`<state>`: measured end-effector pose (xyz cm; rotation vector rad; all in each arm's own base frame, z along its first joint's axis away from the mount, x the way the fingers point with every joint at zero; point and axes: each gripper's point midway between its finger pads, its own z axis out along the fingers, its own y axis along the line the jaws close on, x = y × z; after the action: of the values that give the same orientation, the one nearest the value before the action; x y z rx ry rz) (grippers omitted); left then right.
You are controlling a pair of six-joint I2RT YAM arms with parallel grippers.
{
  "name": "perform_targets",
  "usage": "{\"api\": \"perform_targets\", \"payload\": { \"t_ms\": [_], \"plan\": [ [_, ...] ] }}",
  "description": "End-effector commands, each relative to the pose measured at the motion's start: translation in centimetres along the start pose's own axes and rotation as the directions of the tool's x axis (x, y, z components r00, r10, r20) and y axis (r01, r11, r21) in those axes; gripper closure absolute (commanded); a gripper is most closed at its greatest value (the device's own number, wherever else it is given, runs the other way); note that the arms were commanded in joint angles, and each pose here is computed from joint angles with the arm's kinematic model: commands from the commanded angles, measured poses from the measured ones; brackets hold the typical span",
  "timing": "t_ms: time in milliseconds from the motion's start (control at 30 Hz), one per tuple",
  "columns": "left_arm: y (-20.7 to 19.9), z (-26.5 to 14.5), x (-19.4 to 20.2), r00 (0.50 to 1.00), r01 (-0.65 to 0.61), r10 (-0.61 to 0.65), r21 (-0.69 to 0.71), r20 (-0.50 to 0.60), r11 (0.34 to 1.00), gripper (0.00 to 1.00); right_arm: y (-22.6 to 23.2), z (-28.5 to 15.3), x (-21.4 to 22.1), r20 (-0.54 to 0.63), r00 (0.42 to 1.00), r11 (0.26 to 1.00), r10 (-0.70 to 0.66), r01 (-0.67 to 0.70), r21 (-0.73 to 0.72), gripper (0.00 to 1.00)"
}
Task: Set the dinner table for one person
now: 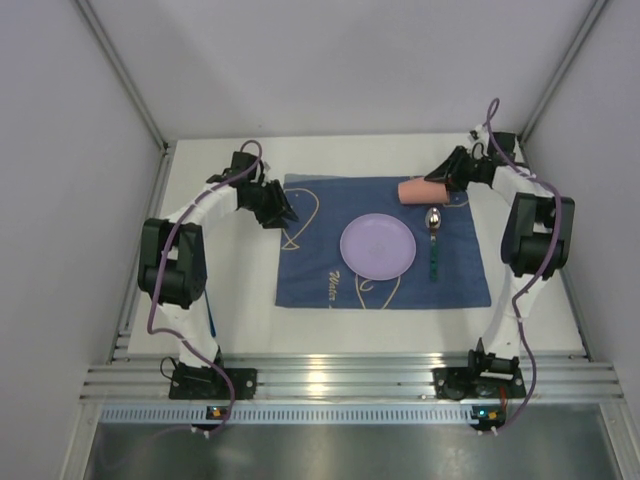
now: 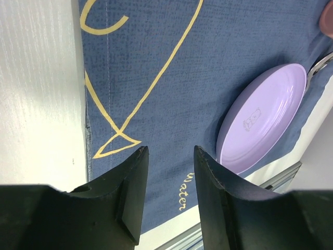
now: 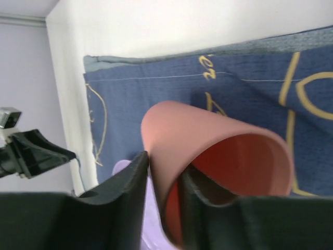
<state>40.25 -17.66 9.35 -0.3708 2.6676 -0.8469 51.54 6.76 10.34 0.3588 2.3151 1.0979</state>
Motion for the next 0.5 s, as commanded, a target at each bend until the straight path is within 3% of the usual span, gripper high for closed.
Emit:
{"api": "perform_targets", "payload": {
  "t_ms": [0, 133, 233, 267, 300, 467],
  "plan": [
    [-1.1, -0.1, -1.1, 0.998, -0.058, 0.057, 0.044, 0.027, 0.997, 0.55, 5.1, -2.1, -1.6, 0.054, 0.990, 0.989, -0.127, 0.131, -0.069, 0.75],
    [-0.7, 0.1, -0.9, 0.997, -0.070, 0.069, 0.038, 0.016, 0.997, 0.55, 6.6, -3.5, -3.4, 0.100, 0.979, 0.983, -0.179, 0.182, -0.026, 0.91],
    [-0.4, 0.0, -0.8, 0.997, -0.074, 0.074, 0.035, 0.010, 0.997, 0.55, 6.5, -4.9, -5.0, 0.116, 0.959, 0.960, -0.259, 0.243, 0.137, 0.97],
    [-0.3, 0.0, -0.7, 0.997, -0.072, 0.072, 0.029, 0.005, 0.997, 0.55, 5.7, -5.5, -4.3, 0.072, 0.961, 0.941, -0.267, 0.244, 0.235, 0.98],
    [-0.2, -0.1, -0.7, 0.997, -0.076, 0.075, 0.026, 0.008, 0.997, 0.56, 3.9, -6.5, -5.5, 0.072, 0.934, 0.867, -0.350, 0.293, 0.404, 1.00],
    [0.0, -0.4, -1.0, 0.996, -0.090, 0.090, 0.004, 0.018, 0.996, 0.57, 3.9, -6.1, -4.0, -0.012, 0.901, 0.737, -0.433, 0.361, 0.571, 1.00]
  ]
}}
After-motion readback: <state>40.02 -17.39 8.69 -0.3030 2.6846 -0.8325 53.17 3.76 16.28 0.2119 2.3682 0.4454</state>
